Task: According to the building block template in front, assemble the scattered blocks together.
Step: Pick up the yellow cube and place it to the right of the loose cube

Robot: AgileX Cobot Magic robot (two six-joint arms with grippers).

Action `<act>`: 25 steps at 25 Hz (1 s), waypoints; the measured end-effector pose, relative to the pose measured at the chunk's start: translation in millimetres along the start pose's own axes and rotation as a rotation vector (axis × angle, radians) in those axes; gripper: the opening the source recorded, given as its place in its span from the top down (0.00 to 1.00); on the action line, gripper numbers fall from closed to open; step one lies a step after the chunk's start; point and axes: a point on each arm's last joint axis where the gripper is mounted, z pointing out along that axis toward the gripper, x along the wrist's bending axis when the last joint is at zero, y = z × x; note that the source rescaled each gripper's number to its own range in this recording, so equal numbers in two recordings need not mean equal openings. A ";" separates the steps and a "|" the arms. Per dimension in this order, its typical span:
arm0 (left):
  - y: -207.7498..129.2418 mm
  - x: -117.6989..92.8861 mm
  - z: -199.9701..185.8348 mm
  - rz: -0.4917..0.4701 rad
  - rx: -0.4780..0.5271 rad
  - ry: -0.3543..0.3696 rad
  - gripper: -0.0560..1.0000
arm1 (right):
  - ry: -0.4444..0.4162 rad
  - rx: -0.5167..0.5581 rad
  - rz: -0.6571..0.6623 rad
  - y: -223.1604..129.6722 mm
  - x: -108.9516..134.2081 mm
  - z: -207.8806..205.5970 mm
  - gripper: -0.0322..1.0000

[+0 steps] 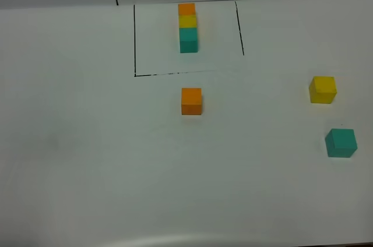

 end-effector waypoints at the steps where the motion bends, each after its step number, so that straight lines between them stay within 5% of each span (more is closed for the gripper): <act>1: 0.0 0.0 0.0 0.000 0.000 0.000 0.62 | -0.001 0.020 -0.001 1.3 0.2 2.7 0.24; 17: 0.0 0.0 0.0 0.002 0.000 0.000 0.62 | -0.008 0.358 -0.038 58.5 6.4 60.8 0.24; 25: 0.0 0.0 0.0 0.002 0.000 0.000 0.62 | 0.003 0.497 -0.094 107.8 12.9 147.7 0.24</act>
